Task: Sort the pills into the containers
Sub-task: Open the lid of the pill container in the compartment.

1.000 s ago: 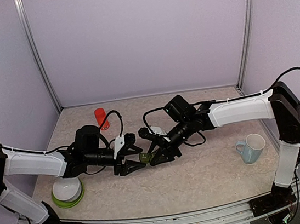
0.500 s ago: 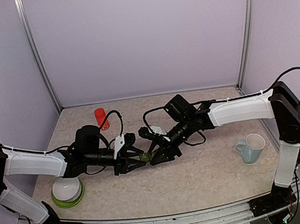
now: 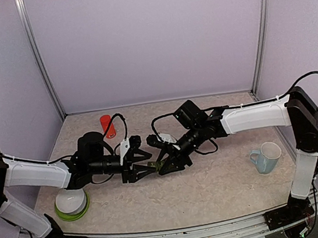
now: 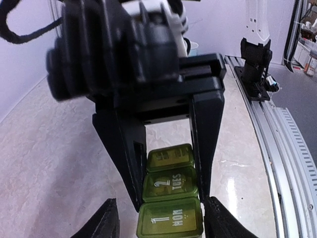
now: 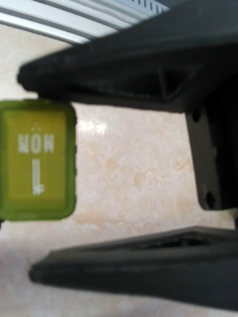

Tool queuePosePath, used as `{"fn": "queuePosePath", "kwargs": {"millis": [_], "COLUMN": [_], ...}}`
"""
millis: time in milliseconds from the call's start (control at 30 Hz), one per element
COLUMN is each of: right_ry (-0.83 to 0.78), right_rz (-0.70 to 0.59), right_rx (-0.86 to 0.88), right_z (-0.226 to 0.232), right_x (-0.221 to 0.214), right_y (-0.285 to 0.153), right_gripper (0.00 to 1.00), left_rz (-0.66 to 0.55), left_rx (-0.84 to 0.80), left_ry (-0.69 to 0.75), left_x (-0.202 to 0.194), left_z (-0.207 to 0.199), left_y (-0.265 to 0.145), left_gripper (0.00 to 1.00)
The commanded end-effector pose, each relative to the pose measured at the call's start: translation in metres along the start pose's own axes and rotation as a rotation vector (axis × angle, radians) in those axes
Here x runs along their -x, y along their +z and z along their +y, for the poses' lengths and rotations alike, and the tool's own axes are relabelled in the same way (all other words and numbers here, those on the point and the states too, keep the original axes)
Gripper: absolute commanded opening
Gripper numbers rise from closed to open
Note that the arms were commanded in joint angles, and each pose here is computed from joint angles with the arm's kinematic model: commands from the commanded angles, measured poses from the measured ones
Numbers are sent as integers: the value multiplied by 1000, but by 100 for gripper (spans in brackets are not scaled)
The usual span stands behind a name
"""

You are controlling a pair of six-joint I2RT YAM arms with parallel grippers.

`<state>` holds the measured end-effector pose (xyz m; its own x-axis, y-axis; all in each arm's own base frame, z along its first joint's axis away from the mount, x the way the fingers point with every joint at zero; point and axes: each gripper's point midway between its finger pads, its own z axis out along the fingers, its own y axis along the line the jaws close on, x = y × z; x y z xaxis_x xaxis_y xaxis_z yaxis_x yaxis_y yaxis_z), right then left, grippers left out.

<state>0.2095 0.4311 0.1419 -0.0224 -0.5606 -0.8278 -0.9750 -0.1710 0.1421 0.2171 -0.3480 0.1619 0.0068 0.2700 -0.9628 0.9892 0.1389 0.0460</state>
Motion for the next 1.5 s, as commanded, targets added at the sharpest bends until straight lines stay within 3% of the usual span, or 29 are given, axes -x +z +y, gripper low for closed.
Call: {"fn": "queuePosePath", "kwargs": {"millis": [0,100,267,400,1033,1167,1267,1467], "right_ry": [-11,-10,-7,-8,2,3,1,-4], "right_rz": [-11,-9,-9,-13,-8,-6,-6,8], "right_rx": [-24,-25,-15,5,39,37,34,4], "right_z": [-6,-5,-3,0,3,3,3,-3], "right_x": [7,6,6,7,7,6,6,3], "right_y": [-4,-4,-5,-4,-1,-2,-2,-1], "right_gripper": [34,34,34,34,34,34,34,34], "left_rz": [-78,-59,19,35,122,123,121,103], "left_rx": [29,17,-24,-8,-14,-15,-13,7], "left_ry": [-26,-29,37,70,75,74,75,20], "left_x": [16,14,2,1,-11,-10,-9,-5], "left_z": [7,7,-5,-6,1,1,1,6], "left_y": [1,4,-2,-8,10,11,11,12], "left_gripper": [57,58,73,74,44,34,22,14]}}
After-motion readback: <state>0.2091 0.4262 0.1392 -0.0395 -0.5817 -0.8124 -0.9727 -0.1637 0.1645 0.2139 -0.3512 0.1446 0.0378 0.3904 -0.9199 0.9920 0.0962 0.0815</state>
